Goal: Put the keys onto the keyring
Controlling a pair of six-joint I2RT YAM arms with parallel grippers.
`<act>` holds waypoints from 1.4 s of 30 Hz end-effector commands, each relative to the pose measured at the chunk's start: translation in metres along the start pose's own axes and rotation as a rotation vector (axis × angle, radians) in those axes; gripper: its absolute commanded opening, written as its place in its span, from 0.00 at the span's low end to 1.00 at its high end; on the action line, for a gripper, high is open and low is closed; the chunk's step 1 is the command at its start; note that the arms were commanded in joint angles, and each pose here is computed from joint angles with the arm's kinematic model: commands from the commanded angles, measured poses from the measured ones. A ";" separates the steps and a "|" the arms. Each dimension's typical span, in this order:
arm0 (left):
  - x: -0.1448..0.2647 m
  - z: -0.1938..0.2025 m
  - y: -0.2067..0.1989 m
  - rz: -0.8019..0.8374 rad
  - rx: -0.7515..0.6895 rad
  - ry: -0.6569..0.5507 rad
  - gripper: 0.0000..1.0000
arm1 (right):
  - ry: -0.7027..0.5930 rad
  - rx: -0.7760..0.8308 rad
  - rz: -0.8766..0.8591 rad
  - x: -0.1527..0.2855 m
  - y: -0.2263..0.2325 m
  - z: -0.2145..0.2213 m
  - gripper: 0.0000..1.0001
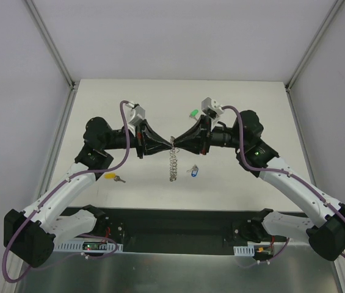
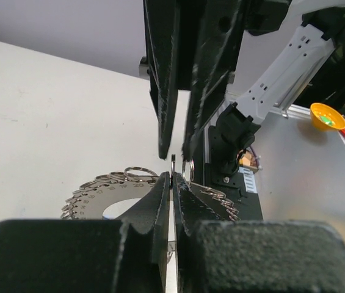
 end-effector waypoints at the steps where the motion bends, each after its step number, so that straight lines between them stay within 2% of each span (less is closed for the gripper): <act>1: 0.008 0.001 0.001 -0.055 -0.070 0.056 0.00 | -0.066 0.024 0.053 0.005 0.005 -0.017 0.39; 3: 0.012 0.009 0.006 -0.114 -0.128 0.094 0.00 | -0.057 0.026 0.124 0.011 0.000 -0.015 0.51; 4: 0.015 0.011 0.006 -0.137 -0.148 0.107 0.00 | -0.042 -0.005 0.200 0.016 -0.005 -0.009 0.62; 10: 0.030 0.047 0.015 -0.235 -0.197 0.226 0.00 | -0.020 -0.123 0.486 0.042 -0.027 0.008 0.91; 17: 0.043 0.072 0.028 -0.343 -0.292 0.323 0.00 | 0.186 -0.312 0.721 0.052 -0.055 0.055 0.95; 21: 0.050 0.078 0.033 -0.406 -0.316 0.370 0.00 | 0.358 -0.364 0.929 0.060 -0.072 0.090 0.89; 23: 0.054 0.081 0.036 -0.441 -0.314 0.400 0.00 | 0.444 -0.384 0.978 0.052 -0.079 0.107 0.86; 25: 0.056 0.083 0.037 -0.465 -0.314 0.419 0.00 | 0.525 -0.410 1.061 0.048 -0.089 0.127 0.79; 29: 0.058 0.082 0.037 -0.497 -0.327 0.427 0.00 | 0.575 -0.461 1.069 0.035 -0.103 0.153 0.67; 34: 0.056 0.088 0.037 -0.526 -0.350 0.469 0.00 | 0.546 -0.391 1.089 0.032 -0.117 0.175 0.54; 38: 0.054 0.089 0.037 -0.526 -0.353 0.475 0.00 | 0.599 -0.375 1.090 0.028 -0.126 0.183 0.48; 42: 0.054 0.092 0.038 -0.530 -0.349 0.486 0.00 | 0.638 -0.390 1.099 0.026 -0.132 0.195 0.35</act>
Point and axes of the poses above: each gripper's point midway between its finger pads, its own x axis back along the fingers, its own y axis along the line the jaws close on, z = x × y, the point moved 8 cm from there along x, back along the fingers, and after that the axes turned 7 degrees about -x, right-handed, at the moved point
